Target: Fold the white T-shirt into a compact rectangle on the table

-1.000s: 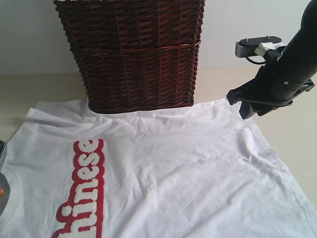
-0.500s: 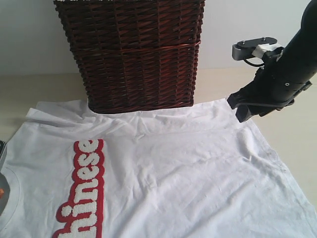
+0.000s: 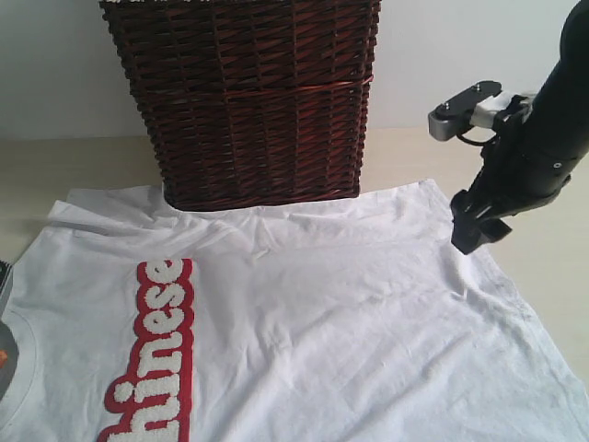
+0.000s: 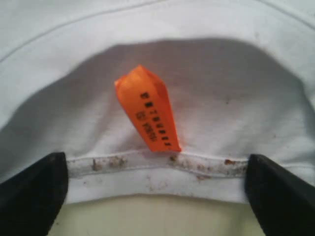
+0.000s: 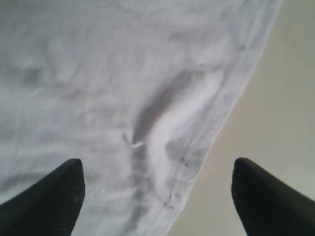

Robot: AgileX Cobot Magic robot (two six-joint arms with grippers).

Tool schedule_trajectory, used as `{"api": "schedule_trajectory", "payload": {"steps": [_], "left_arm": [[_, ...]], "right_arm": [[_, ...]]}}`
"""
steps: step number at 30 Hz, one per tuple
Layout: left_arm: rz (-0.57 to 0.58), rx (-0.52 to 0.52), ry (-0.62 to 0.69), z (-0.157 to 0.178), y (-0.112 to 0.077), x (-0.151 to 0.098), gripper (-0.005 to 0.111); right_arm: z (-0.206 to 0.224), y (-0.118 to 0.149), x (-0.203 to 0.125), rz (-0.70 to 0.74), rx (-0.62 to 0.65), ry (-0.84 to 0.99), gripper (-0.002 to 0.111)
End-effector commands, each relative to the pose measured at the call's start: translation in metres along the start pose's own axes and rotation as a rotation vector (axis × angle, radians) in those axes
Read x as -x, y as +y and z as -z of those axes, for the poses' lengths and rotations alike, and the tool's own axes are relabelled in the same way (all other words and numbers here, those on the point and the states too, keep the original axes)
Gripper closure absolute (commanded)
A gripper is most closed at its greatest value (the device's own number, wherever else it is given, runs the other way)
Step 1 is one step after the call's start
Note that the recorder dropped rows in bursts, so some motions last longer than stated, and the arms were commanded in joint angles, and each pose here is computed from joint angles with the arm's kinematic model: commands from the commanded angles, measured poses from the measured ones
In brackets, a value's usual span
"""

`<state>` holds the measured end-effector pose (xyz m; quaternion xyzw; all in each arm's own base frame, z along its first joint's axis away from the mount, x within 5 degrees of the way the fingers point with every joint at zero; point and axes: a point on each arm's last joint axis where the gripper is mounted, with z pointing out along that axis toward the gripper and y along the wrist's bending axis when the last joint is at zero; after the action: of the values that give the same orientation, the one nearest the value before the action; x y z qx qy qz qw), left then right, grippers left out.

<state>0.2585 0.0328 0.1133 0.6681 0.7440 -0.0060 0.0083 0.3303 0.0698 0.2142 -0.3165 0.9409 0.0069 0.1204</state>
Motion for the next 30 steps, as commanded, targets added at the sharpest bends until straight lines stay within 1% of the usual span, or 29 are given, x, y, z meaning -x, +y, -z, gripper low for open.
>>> {"api": "schedule_trajectory", "payload": {"steps": [1, 3, 5, 9, 10, 13, 14, 16, 20, 24, 26, 30], "left_arm": [[-0.057, 0.063, 0.035, -0.007, 0.007, -0.005, 0.013], [-0.057, 0.063, 0.035, -0.007, 0.007, -0.005, 0.013], [-0.057, 0.063, 0.035, -0.007, 0.007, -0.005, 0.013], [-0.057, 0.063, 0.035, -0.007, 0.007, -0.005, 0.013], [-0.057, 0.063, 0.035, -0.007, 0.007, -0.005, 0.013], [-0.057, 0.065, 0.035, -0.007, 0.007, -0.005, 0.013], [-0.057, 0.065, 0.035, -0.007, 0.007, -0.005, 0.013], [-0.057, 0.065, 0.035, -0.007, 0.007, -0.005, 0.013], [-0.057, 0.065, 0.035, -0.007, 0.007, -0.005, 0.013], [-0.057, 0.065, 0.035, -0.007, 0.007, -0.005, 0.013], [-0.057, 0.065, 0.035, -0.007, 0.007, -0.005, 0.013], [-0.057, 0.065, 0.035, -0.007, 0.007, -0.005, 0.013]], "right_arm": [[0.002, 0.003, -0.007, 0.189, 0.035, 0.073, 0.03], [0.001, 0.004, -0.01, 0.257, 0.054, 0.111, 0.029], [0.001, 0.002, -0.012, 0.289, 0.045, 0.134, 0.024], [-0.005, 0.003, -0.016, 0.366, 0.052, 0.157, 0.006], [-0.007, 0.004, -0.018, 0.401, 0.062, 0.165, 0.003], [-0.019, 0.006, -0.029, 0.51, 0.094, 0.222, 0.003], [-0.023, 0.005, -0.033, 0.553, 0.088, 0.246, 0.003], [-0.029, 0.003, -0.038, 0.594, 0.066, 0.278, 0.003], [-0.035, -0.001, -0.037, 0.675, 0.018, 0.263, 0.003], [-0.045, -0.002, -0.034, 0.787, 0.022, 0.246, 0.003], [-0.053, -0.003, -0.033, 0.821, 0.03, 0.247, 0.003], [-0.078, -0.007, -0.028, 0.872, -0.005, 0.223, 0.003]]}}
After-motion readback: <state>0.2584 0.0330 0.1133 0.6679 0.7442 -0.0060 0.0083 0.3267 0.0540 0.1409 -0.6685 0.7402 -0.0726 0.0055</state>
